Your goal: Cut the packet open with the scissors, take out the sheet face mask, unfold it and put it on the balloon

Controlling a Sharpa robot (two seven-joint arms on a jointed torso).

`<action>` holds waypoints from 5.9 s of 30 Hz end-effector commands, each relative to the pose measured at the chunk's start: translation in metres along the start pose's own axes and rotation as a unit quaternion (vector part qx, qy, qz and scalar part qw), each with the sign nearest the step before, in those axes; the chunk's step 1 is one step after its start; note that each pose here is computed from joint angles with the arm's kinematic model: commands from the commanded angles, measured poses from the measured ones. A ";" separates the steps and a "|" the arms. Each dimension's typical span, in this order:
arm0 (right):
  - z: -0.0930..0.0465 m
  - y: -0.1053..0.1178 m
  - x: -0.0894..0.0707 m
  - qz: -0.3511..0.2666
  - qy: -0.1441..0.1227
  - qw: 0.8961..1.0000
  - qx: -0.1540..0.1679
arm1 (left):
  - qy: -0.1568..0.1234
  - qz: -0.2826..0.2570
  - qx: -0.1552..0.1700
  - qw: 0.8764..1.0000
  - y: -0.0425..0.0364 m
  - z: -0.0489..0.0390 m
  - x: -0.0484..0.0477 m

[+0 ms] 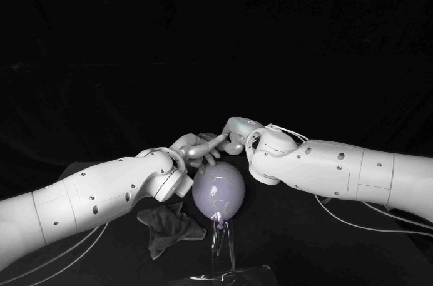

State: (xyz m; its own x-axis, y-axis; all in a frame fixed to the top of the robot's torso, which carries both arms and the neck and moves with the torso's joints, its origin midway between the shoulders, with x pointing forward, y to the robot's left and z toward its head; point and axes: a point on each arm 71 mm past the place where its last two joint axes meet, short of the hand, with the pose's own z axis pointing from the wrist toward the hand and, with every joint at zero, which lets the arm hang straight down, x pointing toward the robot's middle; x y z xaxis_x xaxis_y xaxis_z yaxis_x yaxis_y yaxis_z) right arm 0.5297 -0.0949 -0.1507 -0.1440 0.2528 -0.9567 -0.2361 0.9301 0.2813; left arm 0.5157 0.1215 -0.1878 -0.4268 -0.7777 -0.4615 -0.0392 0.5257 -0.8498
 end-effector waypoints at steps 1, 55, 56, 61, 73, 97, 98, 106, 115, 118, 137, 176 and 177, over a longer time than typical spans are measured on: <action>-0.001 0.002 -0.001 -0.012 -0.008 1.000 -0.004 | -0.007 -0.002 -0.015 1.000 0.0009 0.0013 -0.0013; -0.015 0.009 -0.003 0.009 -0.033 0.999 -0.031 | -0.036 -0.015 -0.032 0.999 0.0129 -0.0004 -0.0194; -0.016 0.010 -0.003 0.010 -0.033 0.999 -0.032 | -0.036 -0.015 -0.032 0.999 0.0128 -0.0004 -0.0193; -0.017 0.011 -0.003 0.010 -0.032 0.999 -0.035 | -0.037 -0.017 -0.032 0.999 0.0129 -0.0003 -0.0195; -0.013 0.008 0.000 0.003 -0.012 1.000 -0.024 | -0.035 -0.022 -0.024 0.999 0.0114 -0.0002 -0.0188; -0.013 0.002 -0.007 0.057 -0.035 0.995 -0.073 | -0.038 -0.036 -0.009 0.999 0.0098 -0.0010 -0.0197; -0.015 0.002 -0.008 0.062 -0.039 0.994 -0.082 | -0.039 -0.037 -0.009 0.999 0.0099 -0.0009 -0.0198; -0.037 -0.003 -0.022 0.108 -0.094 0.977 -0.159 | -0.041 -0.039 -0.014 0.998 0.0115 0.0003 -0.0214; -0.067 -0.012 -0.033 0.125 -0.142 0.959 -0.212 | -0.042 -0.040 -0.021 0.998 0.0148 0.0011 -0.0247; -0.076 -0.011 -0.031 0.116 -0.151 0.954 -0.230 | -0.042 -0.041 -0.023 0.998 0.0153 0.0012 -0.0250; -0.064 0.005 0.007 0.015 -0.084 0.973 -0.213 | -0.027 -0.041 -0.022 0.999 0.0121 0.0004 -0.0193; -0.045 -0.009 0.011 0.013 -0.096 0.988 -0.124 | 0.002 -0.046 0.004 0.999 0.0023 -0.0060 -0.0077; -0.045 -0.008 0.012 0.013 -0.092 0.988 -0.124 | 0.002 -0.048 0.007 0.999 0.0019 -0.0060 -0.0076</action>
State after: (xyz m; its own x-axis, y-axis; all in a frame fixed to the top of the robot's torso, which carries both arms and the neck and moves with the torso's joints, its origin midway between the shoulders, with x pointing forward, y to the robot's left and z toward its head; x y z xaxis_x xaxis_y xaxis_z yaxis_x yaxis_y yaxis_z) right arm 0.4861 -0.1120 -0.1600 0.0310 0.3422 -0.9391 -0.4793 0.8296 0.2865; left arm 0.5146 0.1356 -0.1880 -0.4023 -0.8257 -0.3954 -0.1002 0.4690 -0.8775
